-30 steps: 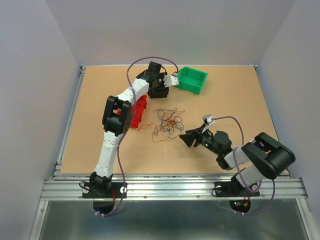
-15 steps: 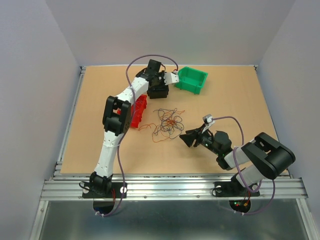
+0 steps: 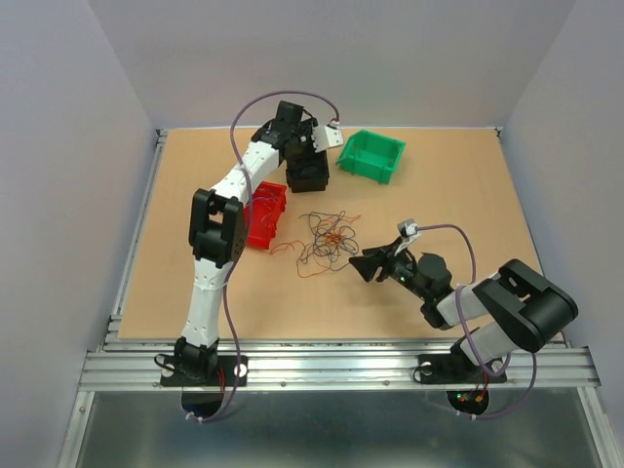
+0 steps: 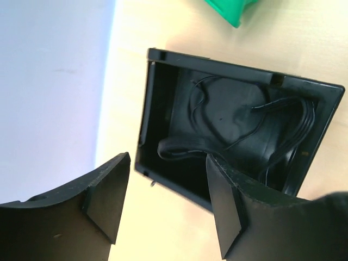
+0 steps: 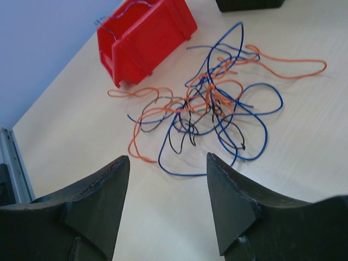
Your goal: Untangle the cables
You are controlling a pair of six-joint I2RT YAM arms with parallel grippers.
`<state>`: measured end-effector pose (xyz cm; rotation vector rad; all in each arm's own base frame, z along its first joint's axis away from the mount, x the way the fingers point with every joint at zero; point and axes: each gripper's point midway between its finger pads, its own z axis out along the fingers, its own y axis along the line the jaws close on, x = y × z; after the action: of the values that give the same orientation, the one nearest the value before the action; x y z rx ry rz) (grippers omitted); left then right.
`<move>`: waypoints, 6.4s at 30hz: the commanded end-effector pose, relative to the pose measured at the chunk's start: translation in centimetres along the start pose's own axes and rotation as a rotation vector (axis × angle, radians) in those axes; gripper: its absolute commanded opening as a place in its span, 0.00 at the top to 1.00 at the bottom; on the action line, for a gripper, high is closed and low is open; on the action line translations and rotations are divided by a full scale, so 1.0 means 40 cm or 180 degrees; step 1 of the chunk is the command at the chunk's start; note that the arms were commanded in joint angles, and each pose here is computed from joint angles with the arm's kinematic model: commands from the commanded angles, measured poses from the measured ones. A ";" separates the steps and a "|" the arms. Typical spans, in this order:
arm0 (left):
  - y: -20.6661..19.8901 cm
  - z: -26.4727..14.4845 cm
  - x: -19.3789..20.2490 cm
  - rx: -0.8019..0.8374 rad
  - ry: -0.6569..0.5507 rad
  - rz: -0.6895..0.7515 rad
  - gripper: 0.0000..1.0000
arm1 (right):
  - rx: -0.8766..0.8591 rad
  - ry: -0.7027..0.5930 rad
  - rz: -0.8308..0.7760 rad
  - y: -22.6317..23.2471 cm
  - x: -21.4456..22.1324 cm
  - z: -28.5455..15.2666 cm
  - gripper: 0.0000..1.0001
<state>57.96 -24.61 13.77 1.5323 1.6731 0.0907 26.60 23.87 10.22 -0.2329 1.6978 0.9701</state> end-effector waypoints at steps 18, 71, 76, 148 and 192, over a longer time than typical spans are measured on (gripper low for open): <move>-0.043 -0.307 -0.211 0.0189 -0.1038 -0.0535 0.38 | 0.0400 -0.0492 -0.0174 -0.021 -0.230 0.235 0.37; -0.456 -0.755 -0.345 0.0470 -0.3501 -0.0517 0.33 | -0.1054 -0.0573 -0.0778 0.470 -0.484 0.013 0.99; -0.482 -0.696 -0.350 0.0649 -0.3415 -0.0547 0.33 | -0.1130 -0.0631 -0.0793 0.489 -0.505 0.001 1.00; -0.189 -0.626 -0.017 -0.0688 -0.1261 -0.1756 1.00 | 0.0070 -0.0681 -0.1378 0.179 -0.289 0.099 0.23; -0.256 -0.376 0.275 -0.0542 0.0221 -0.2291 0.56 | 0.0868 0.0737 -0.0845 0.047 -0.126 0.232 0.22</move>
<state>43.14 -11.35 9.91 0.7410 2.1394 -0.1092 33.79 30.30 15.92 -0.4399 1.8049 0.5473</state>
